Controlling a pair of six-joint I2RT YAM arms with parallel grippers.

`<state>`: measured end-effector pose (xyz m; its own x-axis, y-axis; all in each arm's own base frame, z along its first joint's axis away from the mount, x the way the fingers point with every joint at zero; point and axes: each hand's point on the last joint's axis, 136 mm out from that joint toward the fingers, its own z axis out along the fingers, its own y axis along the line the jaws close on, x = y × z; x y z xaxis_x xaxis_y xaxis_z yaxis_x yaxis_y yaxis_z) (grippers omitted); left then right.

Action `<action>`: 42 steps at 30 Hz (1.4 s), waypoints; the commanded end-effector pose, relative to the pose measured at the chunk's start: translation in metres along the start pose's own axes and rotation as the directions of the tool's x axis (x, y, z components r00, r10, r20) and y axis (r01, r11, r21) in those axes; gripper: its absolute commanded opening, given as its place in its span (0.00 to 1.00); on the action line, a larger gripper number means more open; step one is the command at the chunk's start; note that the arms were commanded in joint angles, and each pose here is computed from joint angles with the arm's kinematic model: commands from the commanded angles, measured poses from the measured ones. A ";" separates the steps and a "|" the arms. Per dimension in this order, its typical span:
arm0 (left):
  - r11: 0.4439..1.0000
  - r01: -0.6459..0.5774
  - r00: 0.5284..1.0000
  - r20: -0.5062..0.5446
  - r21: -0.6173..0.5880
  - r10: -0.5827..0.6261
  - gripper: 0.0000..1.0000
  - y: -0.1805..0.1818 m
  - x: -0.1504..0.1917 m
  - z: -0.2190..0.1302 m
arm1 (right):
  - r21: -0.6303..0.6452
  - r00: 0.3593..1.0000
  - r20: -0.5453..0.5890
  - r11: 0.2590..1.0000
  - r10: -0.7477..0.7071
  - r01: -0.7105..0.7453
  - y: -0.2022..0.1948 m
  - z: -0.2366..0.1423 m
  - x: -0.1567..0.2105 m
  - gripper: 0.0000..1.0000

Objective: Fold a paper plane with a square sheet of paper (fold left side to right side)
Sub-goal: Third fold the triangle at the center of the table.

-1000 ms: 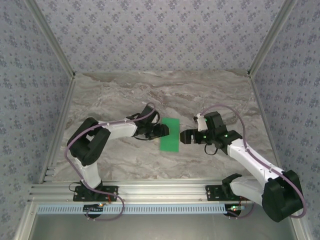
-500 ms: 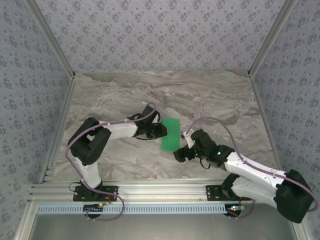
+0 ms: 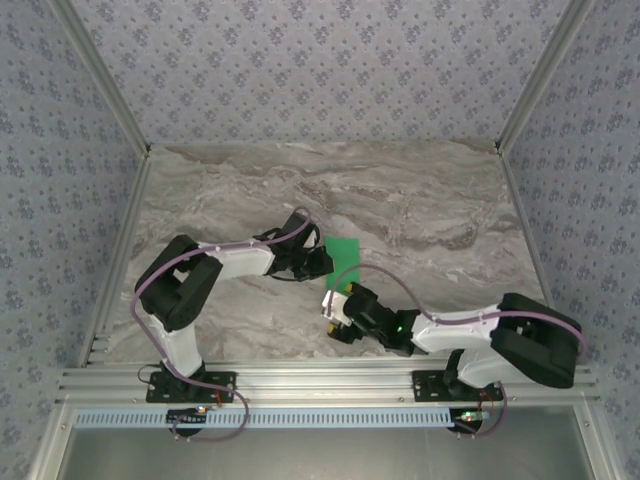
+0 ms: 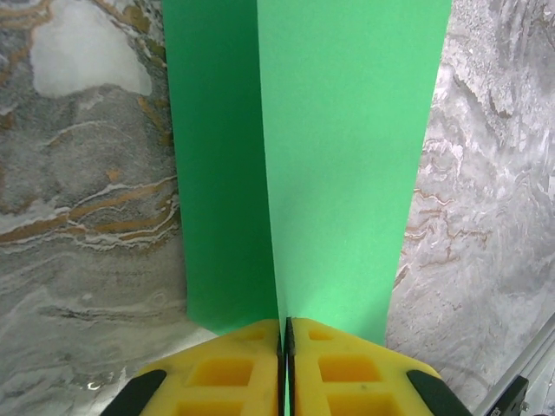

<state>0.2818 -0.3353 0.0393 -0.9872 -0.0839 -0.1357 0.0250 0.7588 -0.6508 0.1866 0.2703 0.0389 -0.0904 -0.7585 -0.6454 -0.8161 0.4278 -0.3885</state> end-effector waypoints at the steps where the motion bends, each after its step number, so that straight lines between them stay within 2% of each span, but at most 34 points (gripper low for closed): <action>1: 0.998 -0.018 1.000 0.013 0.055 0.018 0.10 -0.017 -0.001 -0.011 | 0.100 0.997 0.061 0.994 -0.049 0.042 -0.015 0.009 -0.028 0.90; 8: 0.998 -0.018 1.000 0.007 0.060 0.018 0.11 -0.018 0.001 -0.012 | 0.137 0.997 0.081 0.991 -0.005 -0.006 -0.024 0.021 -0.038 0.74; 12: 0.998 -0.018 1.000 0.007 0.059 0.017 0.11 -0.017 0.001 -0.012 | 0.135 0.997 0.072 0.990 0.026 -0.035 -0.029 0.024 -0.037 0.57; 19: 0.998 -0.030 0.999 0.013 0.051 0.029 0.14 -0.018 0.001 -0.016 | 0.020 0.995 0.065 0.997 0.076 -0.077 -0.020 0.021 -0.027 0.15; 22: 0.999 -0.039 0.999 0.019 0.031 0.038 0.17 -0.015 0.001 -0.019 | -0.040 0.994 0.059 0.995 0.093 -0.091 -0.016 0.017 -0.024 0.05; 32: 0.995 -0.096 0.990 0.099 -0.035 0.099 0.42 -0.014 -0.013 -0.060 | -0.245 0.976 -0.016 0.945 0.219 -0.216 0.004 0.009 -0.016 0.01; 37: 0.989 -0.115 0.985 0.117 -0.089 0.125 0.43 -0.011 -0.019 -0.073 | -0.291 0.945 0.001 0.904 0.328 -0.314 -0.002 0.007 -0.027 0.01; 42: 0.987 -0.155 0.985 0.073 -0.038 0.157 0.36 -0.024 -0.020 -0.058 | -0.324 0.916 0.007 0.868 0.400 -0.376 -0.008 0.006 -0.035 0.01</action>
<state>0.2868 -0.3017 0.0964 -0.9585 -0.0601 -0.2788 0.1206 0.8004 -0.5872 0.1993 0.2845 0.0424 -0.3641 -0.5866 -0.7234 -0.8652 0.5005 0.0297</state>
